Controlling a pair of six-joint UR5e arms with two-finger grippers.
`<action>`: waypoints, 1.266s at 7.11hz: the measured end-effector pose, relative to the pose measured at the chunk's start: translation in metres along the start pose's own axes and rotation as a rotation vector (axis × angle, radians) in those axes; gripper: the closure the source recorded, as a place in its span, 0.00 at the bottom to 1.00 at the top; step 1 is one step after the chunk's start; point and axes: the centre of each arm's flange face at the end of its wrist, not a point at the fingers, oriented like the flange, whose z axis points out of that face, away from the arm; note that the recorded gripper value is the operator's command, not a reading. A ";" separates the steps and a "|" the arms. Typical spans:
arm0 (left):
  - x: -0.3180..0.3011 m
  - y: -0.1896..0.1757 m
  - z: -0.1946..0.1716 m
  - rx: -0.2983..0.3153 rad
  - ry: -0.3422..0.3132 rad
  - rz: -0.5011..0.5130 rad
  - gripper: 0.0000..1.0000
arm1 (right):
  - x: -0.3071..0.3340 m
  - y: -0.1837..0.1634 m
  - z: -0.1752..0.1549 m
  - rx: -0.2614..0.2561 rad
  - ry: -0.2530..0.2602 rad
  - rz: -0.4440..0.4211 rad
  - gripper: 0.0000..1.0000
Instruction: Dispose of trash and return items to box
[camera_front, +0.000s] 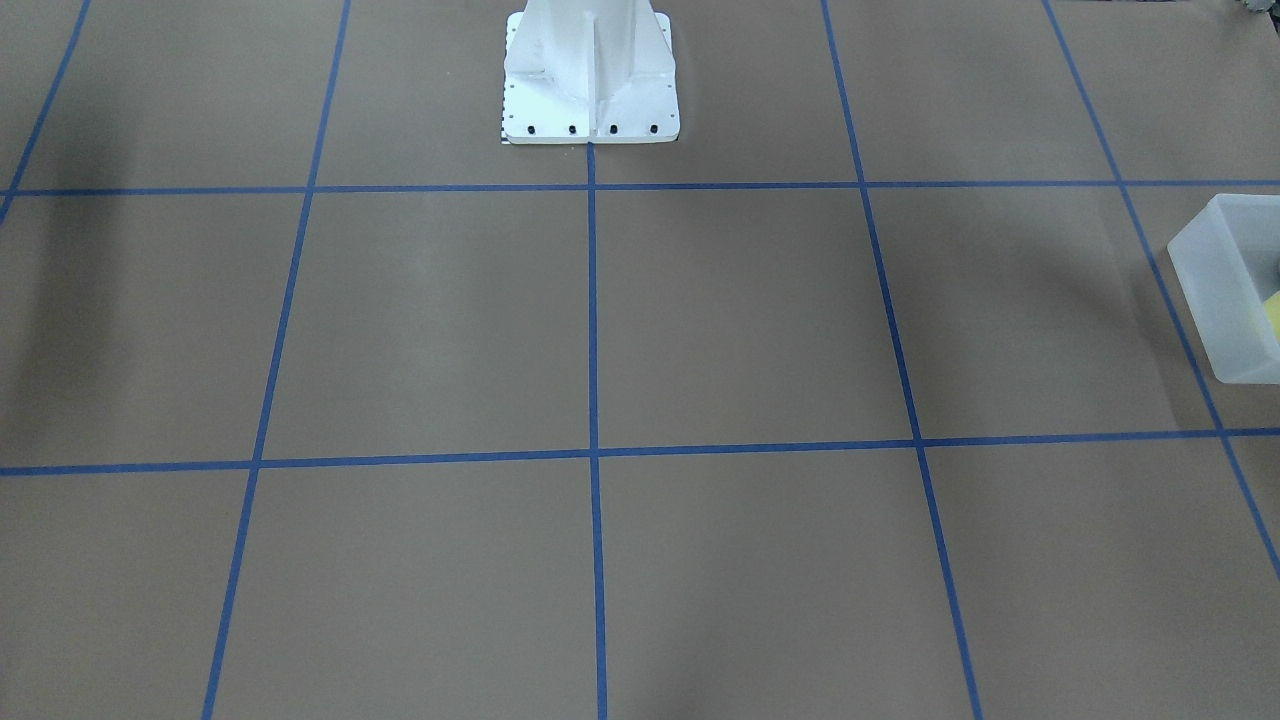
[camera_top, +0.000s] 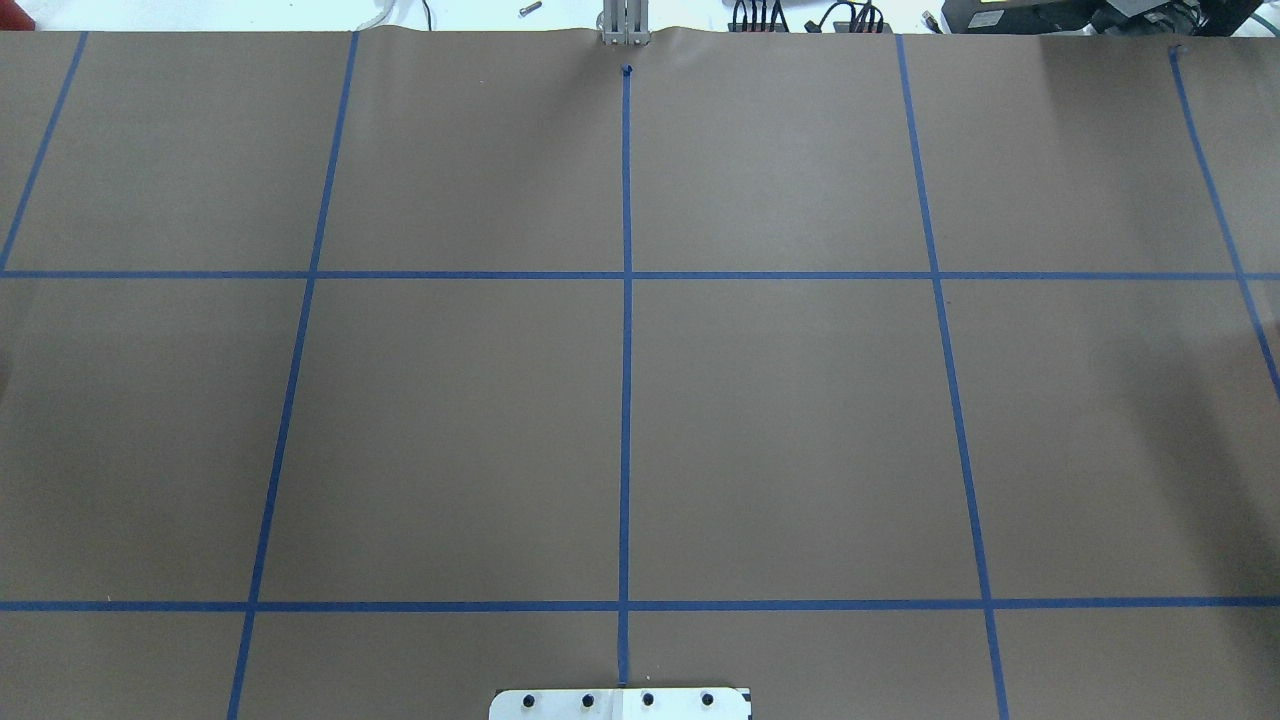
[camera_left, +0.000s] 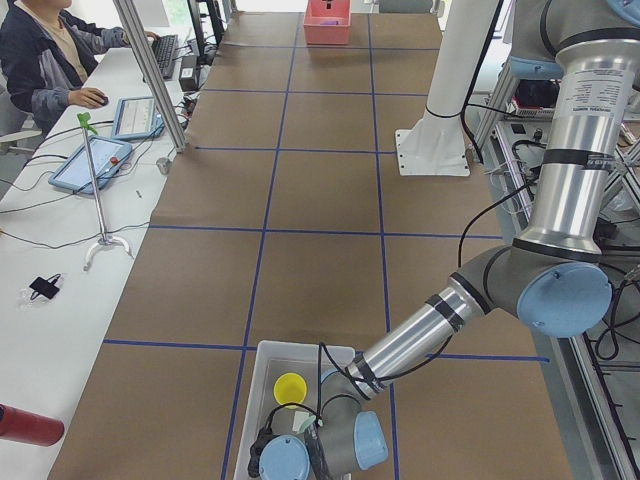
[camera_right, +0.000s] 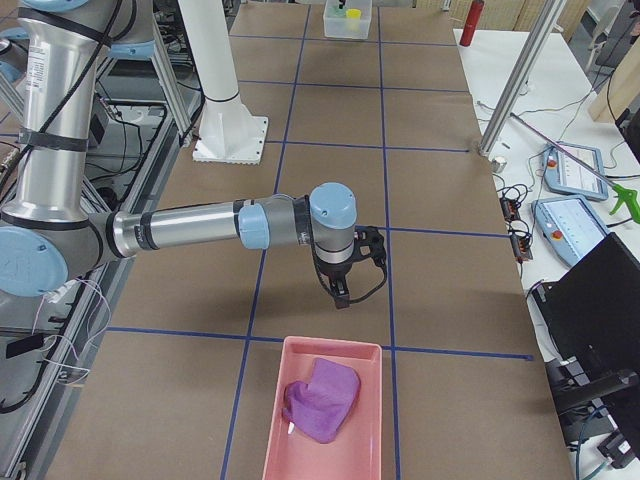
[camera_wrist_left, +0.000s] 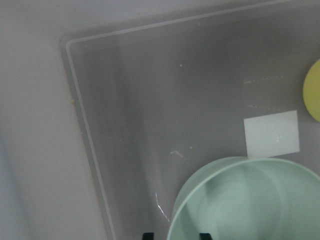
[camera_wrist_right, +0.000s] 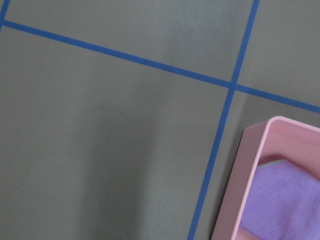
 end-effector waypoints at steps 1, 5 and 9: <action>0.005 -0.010 -0.007 0.014 0.000 -0.003 0.02 | -0.002 0.000 -0.002 0.004 0.001 -0.004 0.00; 0.074 -0.083 -0.093 0.050 0.026 -0.017 0.02 | -0.005 -0.002 -0.006 0.011 0.007 -0.011 0.00; 0.191 -0.122 -0.208 0.078 0.017 -0.058 0.02 | -0.009 -0.008 -0.011 0.024 0.010 -0.018 0.00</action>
